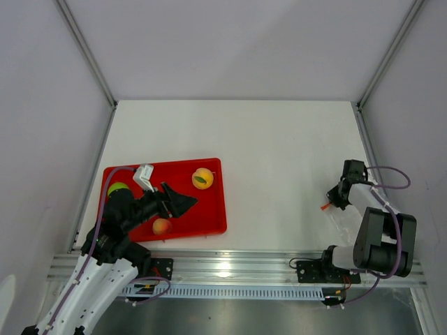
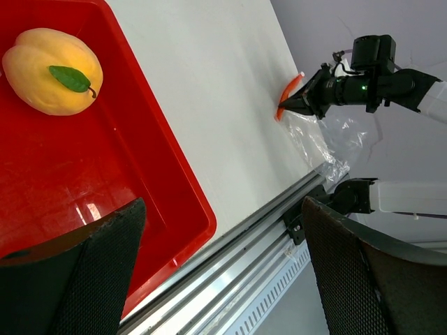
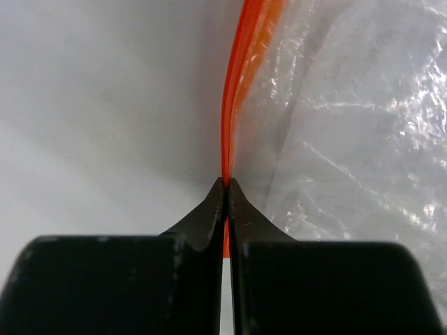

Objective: Place the food in the zip-top bag and seal the zipper
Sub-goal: Move the zipper food storage bag to the center of the board.

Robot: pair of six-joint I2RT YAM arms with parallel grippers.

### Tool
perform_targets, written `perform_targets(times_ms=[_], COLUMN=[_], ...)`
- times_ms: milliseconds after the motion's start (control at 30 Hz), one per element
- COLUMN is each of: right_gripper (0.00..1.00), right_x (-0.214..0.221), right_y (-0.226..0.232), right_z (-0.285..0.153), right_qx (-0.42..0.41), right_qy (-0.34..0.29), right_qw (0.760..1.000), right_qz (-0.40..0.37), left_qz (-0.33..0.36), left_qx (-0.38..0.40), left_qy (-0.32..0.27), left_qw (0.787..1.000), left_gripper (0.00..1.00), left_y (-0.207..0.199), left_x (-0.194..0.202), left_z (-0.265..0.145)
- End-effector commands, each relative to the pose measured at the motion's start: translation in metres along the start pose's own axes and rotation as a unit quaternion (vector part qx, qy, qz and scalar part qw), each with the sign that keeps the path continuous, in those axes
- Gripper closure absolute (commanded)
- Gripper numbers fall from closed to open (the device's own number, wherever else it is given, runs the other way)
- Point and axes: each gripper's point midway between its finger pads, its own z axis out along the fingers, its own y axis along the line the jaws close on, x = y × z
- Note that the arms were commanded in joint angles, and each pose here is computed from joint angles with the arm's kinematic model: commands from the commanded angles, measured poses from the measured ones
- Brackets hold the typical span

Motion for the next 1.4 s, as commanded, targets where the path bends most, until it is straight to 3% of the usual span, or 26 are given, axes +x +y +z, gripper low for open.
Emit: perform_targets(times_ms=[0,133,300,567,633,700,867,967,1100,1233,1367], right_gripper=[1.0,1.0,1.0,1.0,0.86,0.83,0.62,0.44,0.01,0.0,0.01], right_x=[0.039,0.054,0.1,0.162,0.166,0.166,0.16,0.154,0.149,0.163,0.16], right_y=[0.034,0.091,0.141,0.145,0.135,0.127,0.119,0.125,0.14,0.151,0.168], right_z=[0.003,-0.029,-0.068,-0.103,-0.103,-0.104,-0.108,-0.115,-0.125,-0.117,-0.117], right_qx=[-0.078,-0.158,-0.229,-0.243,-0.221,-0.201,-0.179,-0.176,-0.172,-0.168,-0.136], right_qy=[0.045,0.024,0.052,0.043,0.032,0.018,-0.014,-0.042,-0.09,-0.059,-0.111], right_qw=[0.995,0.978,0.94,0.88,0.873,0.868,0.867,0.866,0.857,0.849,0.833], right_qz=[-0.049,-0.134,-0.246,-0.407,-0.434,-0.453,-0.465,-0.466,-0.477,-0.497,-0.525], left_qz=[0.005,0.004,-0.001,-0.001,-0.004,-0.006,-0.009,-0.01,-0.012,-0.014,-0.014], left_qx=[0.013,0.013,0.015,0.019,0.02,0.023,0.021,0.021,0.02,0.018,0.014], left_qy=[-0.011,-0.008,-0.005,-0.004,0.0,0.004,0.012,0.013,0.014,0.014,0.016], left_qw=[1.0,1.0,1.0,1.0,1.0,1.0,1.0,1.0,1.0,1.0,1.0], left_gripper=[0.07,0.09,0.1,0.11,0.12,0.12,0.12,0.12,0.13,0.13,0.13], left_y=[-0.01,-0.01,-0.009,-0.01,-0.008,-0.008,-0.005,-0.004,-0.004,-0.003,-0.002], left_x=[-0.007,-0.006,-0.004,-0.002,0.001,0.003,0.008,0.009,0.01,0.01,0.011], left_z=[-0.005,-0.005,-0.004,-0.005,-0.003,-0.002,0.0,0.0,-0.001,-0.002,-0.002])
